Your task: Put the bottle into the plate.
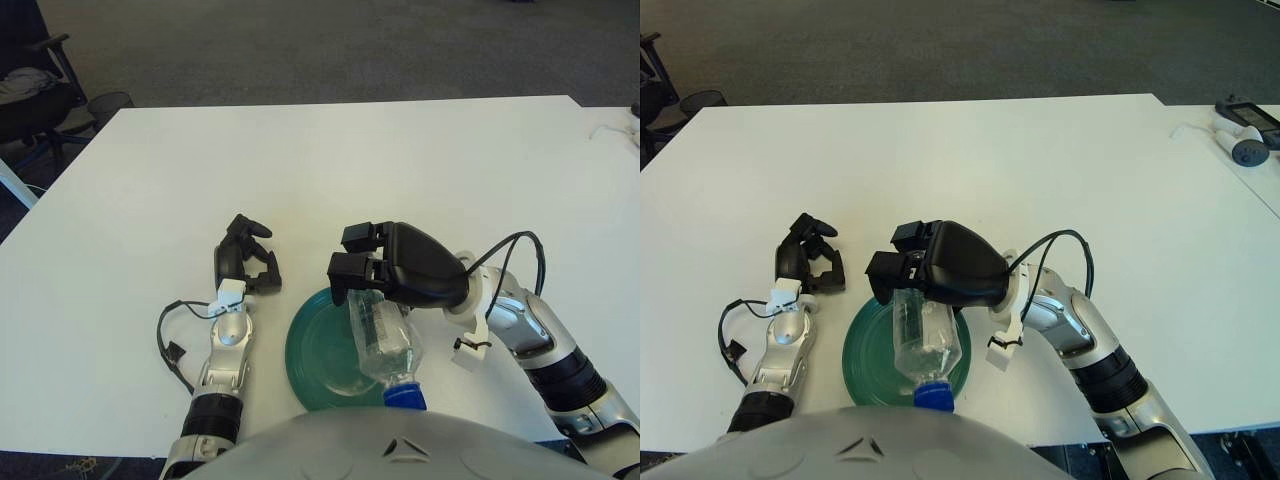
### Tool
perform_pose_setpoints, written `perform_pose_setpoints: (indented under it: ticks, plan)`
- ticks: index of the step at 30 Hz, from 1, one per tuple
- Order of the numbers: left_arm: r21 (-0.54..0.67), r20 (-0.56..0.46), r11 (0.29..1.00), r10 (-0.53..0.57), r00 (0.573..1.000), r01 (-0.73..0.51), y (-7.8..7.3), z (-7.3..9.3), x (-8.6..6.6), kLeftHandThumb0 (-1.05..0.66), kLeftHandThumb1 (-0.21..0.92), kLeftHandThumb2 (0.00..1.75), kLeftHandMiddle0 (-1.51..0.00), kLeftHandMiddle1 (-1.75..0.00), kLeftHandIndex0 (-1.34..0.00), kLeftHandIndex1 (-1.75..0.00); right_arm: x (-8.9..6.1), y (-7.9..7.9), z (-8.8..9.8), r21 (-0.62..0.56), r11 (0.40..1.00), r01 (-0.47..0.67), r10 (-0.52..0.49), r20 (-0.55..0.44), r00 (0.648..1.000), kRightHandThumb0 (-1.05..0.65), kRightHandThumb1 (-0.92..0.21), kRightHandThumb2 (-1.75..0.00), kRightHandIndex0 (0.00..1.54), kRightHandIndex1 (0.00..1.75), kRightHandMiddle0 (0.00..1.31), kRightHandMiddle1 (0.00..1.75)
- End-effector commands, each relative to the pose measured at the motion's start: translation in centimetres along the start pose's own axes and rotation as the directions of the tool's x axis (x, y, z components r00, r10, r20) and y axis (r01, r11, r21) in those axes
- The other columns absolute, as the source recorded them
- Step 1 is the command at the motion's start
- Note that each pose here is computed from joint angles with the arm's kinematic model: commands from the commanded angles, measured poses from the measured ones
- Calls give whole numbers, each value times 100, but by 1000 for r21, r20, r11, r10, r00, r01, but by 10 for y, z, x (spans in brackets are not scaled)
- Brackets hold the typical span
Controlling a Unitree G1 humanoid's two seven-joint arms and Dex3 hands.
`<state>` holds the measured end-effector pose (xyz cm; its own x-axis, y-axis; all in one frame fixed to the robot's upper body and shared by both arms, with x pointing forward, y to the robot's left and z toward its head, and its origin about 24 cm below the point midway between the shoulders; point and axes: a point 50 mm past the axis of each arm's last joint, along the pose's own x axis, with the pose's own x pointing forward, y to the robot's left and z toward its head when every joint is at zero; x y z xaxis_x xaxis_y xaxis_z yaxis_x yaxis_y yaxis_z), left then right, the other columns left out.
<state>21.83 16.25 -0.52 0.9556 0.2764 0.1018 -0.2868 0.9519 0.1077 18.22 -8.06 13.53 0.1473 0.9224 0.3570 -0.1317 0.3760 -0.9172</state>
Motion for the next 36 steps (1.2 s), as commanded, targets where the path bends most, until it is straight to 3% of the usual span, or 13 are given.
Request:
perform_pose_setpoints:
  ticks: [1,9,11,14,23,25,28,36]
  plan:
    - [49,-105,999,-4,994,9,3,-24,-19,0,-7,175,-88,-175,-71,-172,3,4,7,-25,999,-44,47,108,993,-1,-11,-154,67,175,65,171]
    - [37,-117,999,-23,993,27,1,-25,-19,0,-7,175,-89,-175,-69,-173,8,10,-1,-52,996,-72,78,130,988,-1,-15,-151,62,175,61,174]
    - [28,-123,999,-25,992,29,1,-26,-19,0,-7,175,-89,-175,-70,-172,8,11,-2,-59,995,-76,83,129,988,-1,-9,-154,73,175,68,160]
    - [19,-127,999,-26,992,28,1,-26,-20,0,-7,175,-89,-175,-71,-171,8,13,-3,-66,994,-86,93,128,987,-1,-1,-160,83,175,73,155]
    - [39,-119,999,-6,993,11,0,-25,-20,0,-7,175,-89,-175,-71,-171,9,30,-5,-84,977,-194,203,109,973,-1,8,-174,92,175,73,163]
    - [45,-117,999,-2,993,8,0,-25,-21,0,-7,175,-89,-175,-70,-172,10,34,-6,-97,971,-220,229,98,968,-27,-19,-144,110,175,63,170]
    - [49,-114,999,1,993,5,0,-25,-22,0,-7,175,-89,-175,-70,-172,10,37,-8,-112,965,-236,246,86,965,-39,-33,-129,118,175,58,173]
    - [56,-113,998,7,994,-1,-1,-25,-23,0,-7,175,-88,-175,-70,-173,11,46,-14,-121,957,-265,273,56,960,-45,-39,-123,123,175,55,175]
